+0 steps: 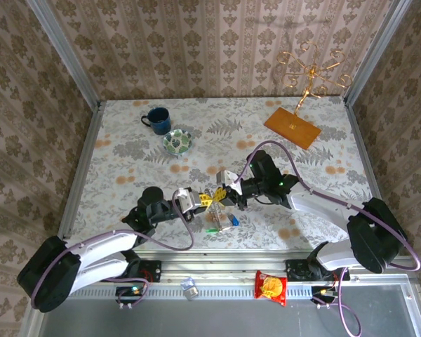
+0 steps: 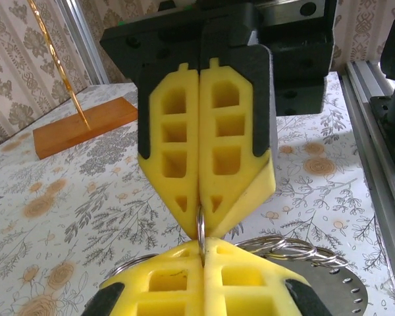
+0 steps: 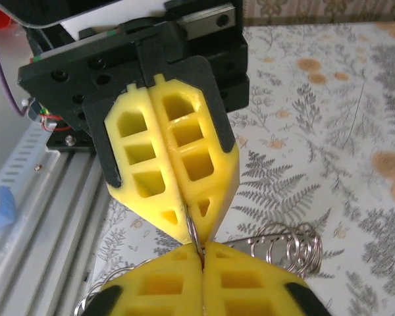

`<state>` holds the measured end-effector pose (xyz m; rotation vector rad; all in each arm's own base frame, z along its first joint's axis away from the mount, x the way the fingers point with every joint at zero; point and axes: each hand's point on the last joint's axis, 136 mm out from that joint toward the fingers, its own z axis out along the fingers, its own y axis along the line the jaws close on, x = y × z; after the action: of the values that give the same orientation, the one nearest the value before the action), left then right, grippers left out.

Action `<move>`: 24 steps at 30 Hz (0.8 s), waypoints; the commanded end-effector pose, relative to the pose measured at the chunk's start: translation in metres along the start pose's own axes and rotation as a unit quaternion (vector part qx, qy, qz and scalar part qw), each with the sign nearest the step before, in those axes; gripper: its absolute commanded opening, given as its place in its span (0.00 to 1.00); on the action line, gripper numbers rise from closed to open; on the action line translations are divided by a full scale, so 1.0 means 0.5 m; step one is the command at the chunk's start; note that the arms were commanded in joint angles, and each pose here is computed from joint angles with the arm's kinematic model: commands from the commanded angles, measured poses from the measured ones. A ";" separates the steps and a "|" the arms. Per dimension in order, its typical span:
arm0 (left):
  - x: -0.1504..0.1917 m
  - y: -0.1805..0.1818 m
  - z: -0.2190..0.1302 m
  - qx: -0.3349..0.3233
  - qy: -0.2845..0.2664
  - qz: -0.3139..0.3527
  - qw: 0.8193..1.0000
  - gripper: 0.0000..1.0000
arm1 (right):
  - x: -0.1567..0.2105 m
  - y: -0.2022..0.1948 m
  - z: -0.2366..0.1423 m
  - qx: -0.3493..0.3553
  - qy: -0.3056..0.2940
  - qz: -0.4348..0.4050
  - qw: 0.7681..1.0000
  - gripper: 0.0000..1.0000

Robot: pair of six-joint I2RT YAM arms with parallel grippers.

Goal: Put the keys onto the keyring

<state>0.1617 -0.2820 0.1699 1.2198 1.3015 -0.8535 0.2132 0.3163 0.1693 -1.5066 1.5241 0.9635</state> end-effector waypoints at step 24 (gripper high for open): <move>-0.011 0.013 -0.007 0.004 0.067 0.034 0.997 0.23 | -0.008 0.014 -0.004 -0.012 0.224 -0.114 0.968 0.00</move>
<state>0.1655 -0.2752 0.1714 1.3125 1.3750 -0.7417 0.2083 0.3157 0.1672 -1.9176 1.6176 0.5616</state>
